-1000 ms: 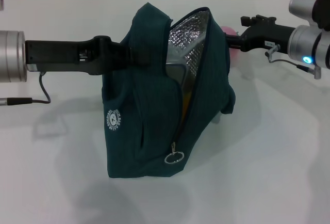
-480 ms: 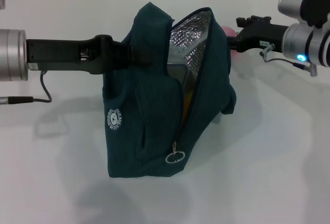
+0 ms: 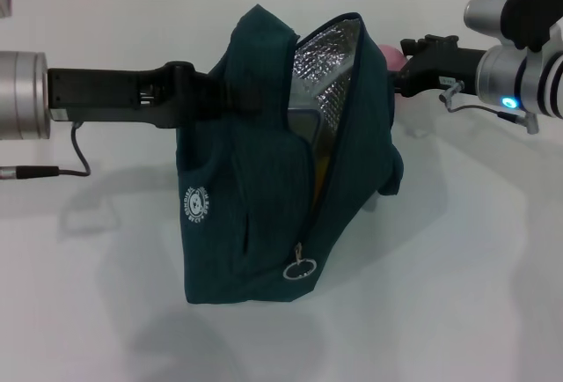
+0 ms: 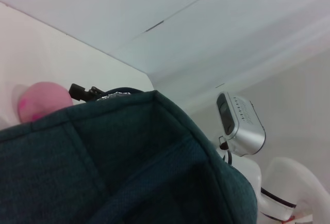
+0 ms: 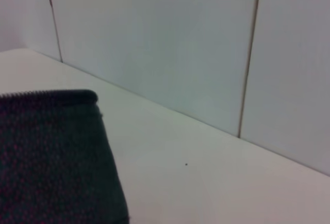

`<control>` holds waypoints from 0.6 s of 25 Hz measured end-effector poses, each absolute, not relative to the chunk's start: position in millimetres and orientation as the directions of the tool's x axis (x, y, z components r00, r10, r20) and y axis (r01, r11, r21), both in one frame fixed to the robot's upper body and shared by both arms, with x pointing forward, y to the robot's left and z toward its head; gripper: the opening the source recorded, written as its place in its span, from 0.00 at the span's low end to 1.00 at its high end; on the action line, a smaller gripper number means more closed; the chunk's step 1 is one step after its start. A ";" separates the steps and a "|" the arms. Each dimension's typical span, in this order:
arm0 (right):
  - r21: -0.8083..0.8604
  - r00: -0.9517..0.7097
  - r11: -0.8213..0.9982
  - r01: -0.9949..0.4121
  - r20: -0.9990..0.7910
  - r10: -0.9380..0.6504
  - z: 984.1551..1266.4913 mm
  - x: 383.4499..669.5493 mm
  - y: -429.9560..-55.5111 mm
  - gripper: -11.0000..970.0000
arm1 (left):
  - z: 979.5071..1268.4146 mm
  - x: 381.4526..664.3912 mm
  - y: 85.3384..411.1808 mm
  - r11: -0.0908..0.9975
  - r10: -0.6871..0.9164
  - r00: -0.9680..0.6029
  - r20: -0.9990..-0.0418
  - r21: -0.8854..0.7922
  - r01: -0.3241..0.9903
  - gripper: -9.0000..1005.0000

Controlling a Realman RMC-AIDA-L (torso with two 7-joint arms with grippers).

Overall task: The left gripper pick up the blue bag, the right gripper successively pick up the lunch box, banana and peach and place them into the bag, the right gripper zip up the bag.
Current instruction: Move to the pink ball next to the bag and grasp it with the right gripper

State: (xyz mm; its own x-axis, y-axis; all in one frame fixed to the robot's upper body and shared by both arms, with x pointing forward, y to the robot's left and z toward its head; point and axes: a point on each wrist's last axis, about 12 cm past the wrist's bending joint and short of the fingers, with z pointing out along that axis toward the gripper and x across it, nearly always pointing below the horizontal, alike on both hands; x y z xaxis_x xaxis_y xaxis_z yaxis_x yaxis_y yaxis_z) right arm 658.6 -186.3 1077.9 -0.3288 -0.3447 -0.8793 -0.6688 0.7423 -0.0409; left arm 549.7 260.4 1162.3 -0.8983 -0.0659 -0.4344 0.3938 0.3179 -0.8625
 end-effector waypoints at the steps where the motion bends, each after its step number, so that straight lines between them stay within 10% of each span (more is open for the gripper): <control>1: -0.042 -0.330 0.744 -0.667 -0.879 -0.345 1077.8 658.8 -186.6 0.78 | 1162.5 549.6 259.9 0.315 -0.065 -0.898 -0.435 -0.863 0.395 0.05; 7: -0.038 -0.337 0.751 -0.660 -0.878 -0.341 1076.2 658.0 -188.6 0.77 | 1162.2 548.5 257.5 0.303 -0.059 -0.899 -0.434 -0.866 0.398 0.05; 15: -0.032 -0.342 0.756 -0.654 -0.879 -0.333 1075.3 657.3 -190.3 0.53 | 1161.3 547.8 258.9 0.305 -0.063 -0.899 -0.433 -0.866 0.396 0.05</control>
